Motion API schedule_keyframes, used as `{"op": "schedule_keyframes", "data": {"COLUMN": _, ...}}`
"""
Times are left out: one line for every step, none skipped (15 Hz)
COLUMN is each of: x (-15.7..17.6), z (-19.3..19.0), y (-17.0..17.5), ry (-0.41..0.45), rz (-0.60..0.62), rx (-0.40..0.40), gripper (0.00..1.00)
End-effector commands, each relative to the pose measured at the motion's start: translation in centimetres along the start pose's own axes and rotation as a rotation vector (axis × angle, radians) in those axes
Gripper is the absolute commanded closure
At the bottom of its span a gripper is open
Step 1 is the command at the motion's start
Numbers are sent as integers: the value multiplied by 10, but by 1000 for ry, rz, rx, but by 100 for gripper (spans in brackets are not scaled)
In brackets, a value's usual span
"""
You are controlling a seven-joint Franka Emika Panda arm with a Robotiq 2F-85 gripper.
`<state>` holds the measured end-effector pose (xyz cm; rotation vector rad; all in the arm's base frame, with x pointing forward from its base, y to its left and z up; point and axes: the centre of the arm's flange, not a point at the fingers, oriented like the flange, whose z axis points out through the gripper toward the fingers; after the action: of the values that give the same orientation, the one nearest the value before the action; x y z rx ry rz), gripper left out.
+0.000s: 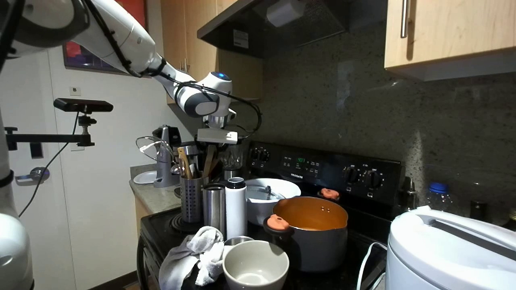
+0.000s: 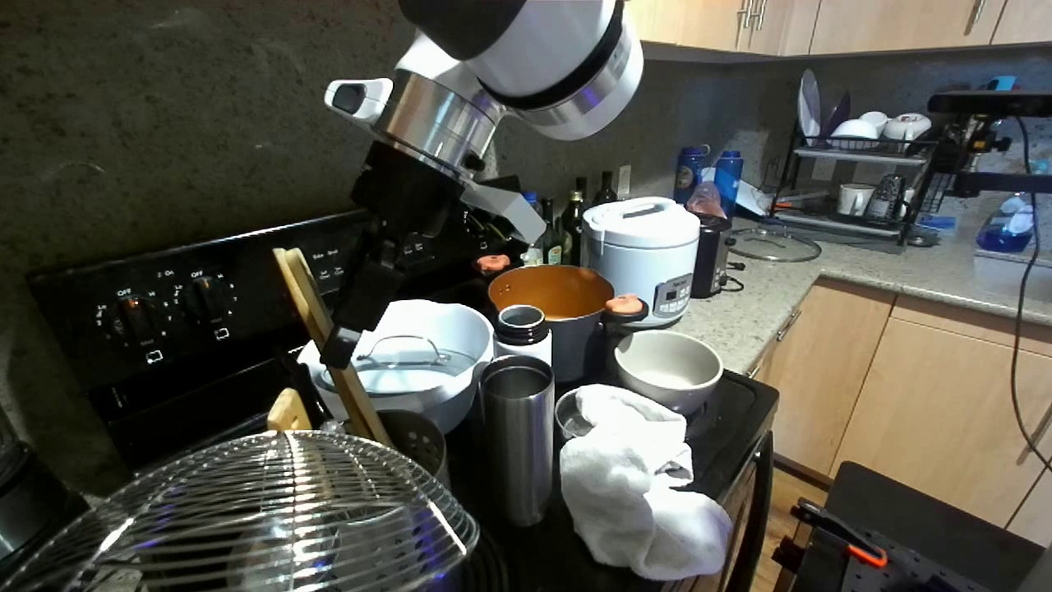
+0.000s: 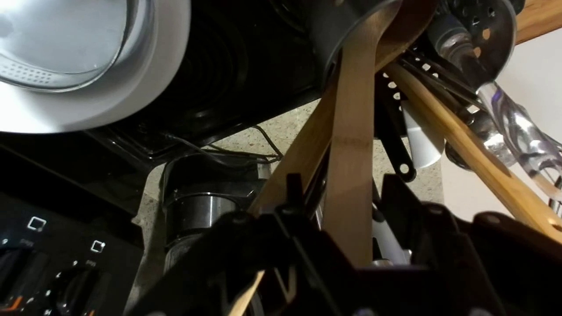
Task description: Take the lid off the pot, put it in the bowl then use a wooden spatula to stir in the pot
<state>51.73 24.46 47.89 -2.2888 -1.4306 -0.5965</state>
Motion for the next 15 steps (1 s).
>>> {"op": "schedule_keyframes", "data": {"x": 3, "z": -4, "y": 9, "ry": 25, "rz": 14, "rx": -22, "gripper": 80}}
{"op": "schedule_keyframes", "data": {"x": 1, "z": -6, "y": 11, "ry": 25, "rz": 20, "rx": -25, "gripper": 88}}
{"op": "schedule_keyframes", "data": {"x": 0, "z": -9, "y": 12, "ry": 25, "rz": 29, "rx": -20, "gripper": 94}}
{"op": "schedule_keyframes", "data": {"x": -1, "z": -12, "y": 12, "ry": 25, "rz": 34, "rx": -25, "gripper": 93}}
{"op": "schedule_keyframes", "data": {"x": -3, "z": -18, "y": 14, "ry": 28, "rz": 41, "rx": -19, "gripper": 91}}
{"op": "schedule_keyframes", "data": {"x": -4, "z": -24, "y": 15, "ry": 32, "rz": 50, "rx": -11, "gripper": 92}}
{"op": "schedule_keyframes", "data": {"x": -6, "z": -31, "y": 16, "ry": 39, "rz": 55, "rx": -9, "gripper": 91}}
{"op": "schedule_keyframes", "data": {"x": -6, "z": -35, "y": 16, "ry": 42, "rz": 62, "rx": -8, "gripper": 91}}
{"op": "schedule_keyframes", "data": {"x": -7, "z": -43, "y": 16, "ry": 48, "rz": 67, "rx": 5, "gripper": 91}}
{"op": "schedule_keyframes", "data": {"x": -7, "z": -49, "y": 15, "ry": 57, "rz": 73, "rx": 13, "gripper": 91}}
{"op": "schedule_keyframes", "data": {"x": -8, "z": -58, "y": 13, "ry": 65, "rz": 79, "rx": 32, "gripper": 91}}
{"op": "schedule_keyframes", "data": {"x": -7, "z": -66, "y": 12, "ry": 71, "rz": 85, "rx": 43, "gripper": 91}}
{"op": "schedule_keyframes", "data": {"x": -7, "z": -74, "y": 11, "ry": 74, "rz": 86, "rx": 51, "gripper": 91}}
{"op": "schedule_keyframes", "data": {"x": -6, "z": -84, "y": 10, "ry": 80, "rz": 88, "rx": 64, "gripper": 91}}
{"op": "schedule_keyframes", "data": {"x": -5, "z": -94, "y": 9, "ry": 85, "rz": 89, "rx": 64, "gripper": 92}}
